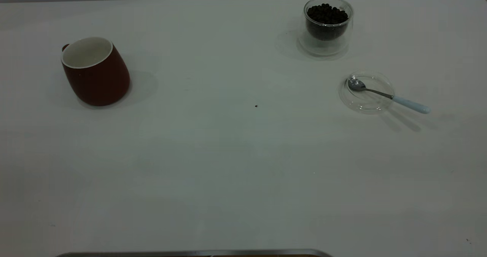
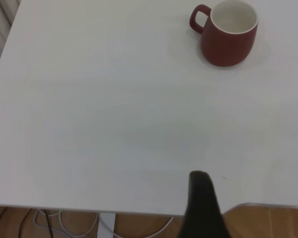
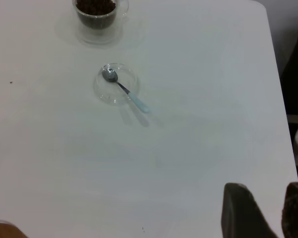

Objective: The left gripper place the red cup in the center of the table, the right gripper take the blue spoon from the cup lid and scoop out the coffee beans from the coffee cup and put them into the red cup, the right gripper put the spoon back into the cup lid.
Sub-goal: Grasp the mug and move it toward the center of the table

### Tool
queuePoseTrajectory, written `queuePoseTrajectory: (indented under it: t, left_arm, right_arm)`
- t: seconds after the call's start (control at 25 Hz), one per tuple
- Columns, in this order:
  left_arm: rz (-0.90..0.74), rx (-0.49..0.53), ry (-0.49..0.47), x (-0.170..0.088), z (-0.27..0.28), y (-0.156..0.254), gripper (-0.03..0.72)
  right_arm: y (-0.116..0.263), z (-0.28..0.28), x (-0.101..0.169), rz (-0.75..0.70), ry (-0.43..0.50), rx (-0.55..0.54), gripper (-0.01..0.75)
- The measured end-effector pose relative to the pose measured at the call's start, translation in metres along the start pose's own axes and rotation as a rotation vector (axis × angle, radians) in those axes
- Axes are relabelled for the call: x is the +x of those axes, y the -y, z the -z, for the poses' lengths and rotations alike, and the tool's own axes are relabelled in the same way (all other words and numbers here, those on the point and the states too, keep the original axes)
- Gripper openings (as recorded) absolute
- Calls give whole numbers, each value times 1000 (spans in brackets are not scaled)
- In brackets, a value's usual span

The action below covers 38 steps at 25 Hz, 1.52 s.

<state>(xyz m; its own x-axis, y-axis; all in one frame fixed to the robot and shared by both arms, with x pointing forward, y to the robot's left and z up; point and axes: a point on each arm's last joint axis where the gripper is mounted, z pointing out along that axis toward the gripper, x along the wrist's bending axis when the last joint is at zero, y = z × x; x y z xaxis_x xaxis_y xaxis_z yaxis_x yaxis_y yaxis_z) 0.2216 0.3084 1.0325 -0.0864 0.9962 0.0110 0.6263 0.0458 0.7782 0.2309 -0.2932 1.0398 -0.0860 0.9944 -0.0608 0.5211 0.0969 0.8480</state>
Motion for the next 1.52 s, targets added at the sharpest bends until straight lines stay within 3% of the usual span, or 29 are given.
queuePoseTrajectory:
  t: [0.72, 1.04, 1.52]
  left_arm:
    - [1, -25, 2, 0, 6, -8, 587]
    - [-103, 51, 5, -5, 4, -99, 587]
    - [-322, 183, 96, -26, -113, -218, 587]
  right_arm:
    - [0, 0, 0, 0, 0, 0, 241]
    - [0, 0, 0, 0, 0, 0, 241]
    - [0, 0, 0, 0, 0, 0, 241]
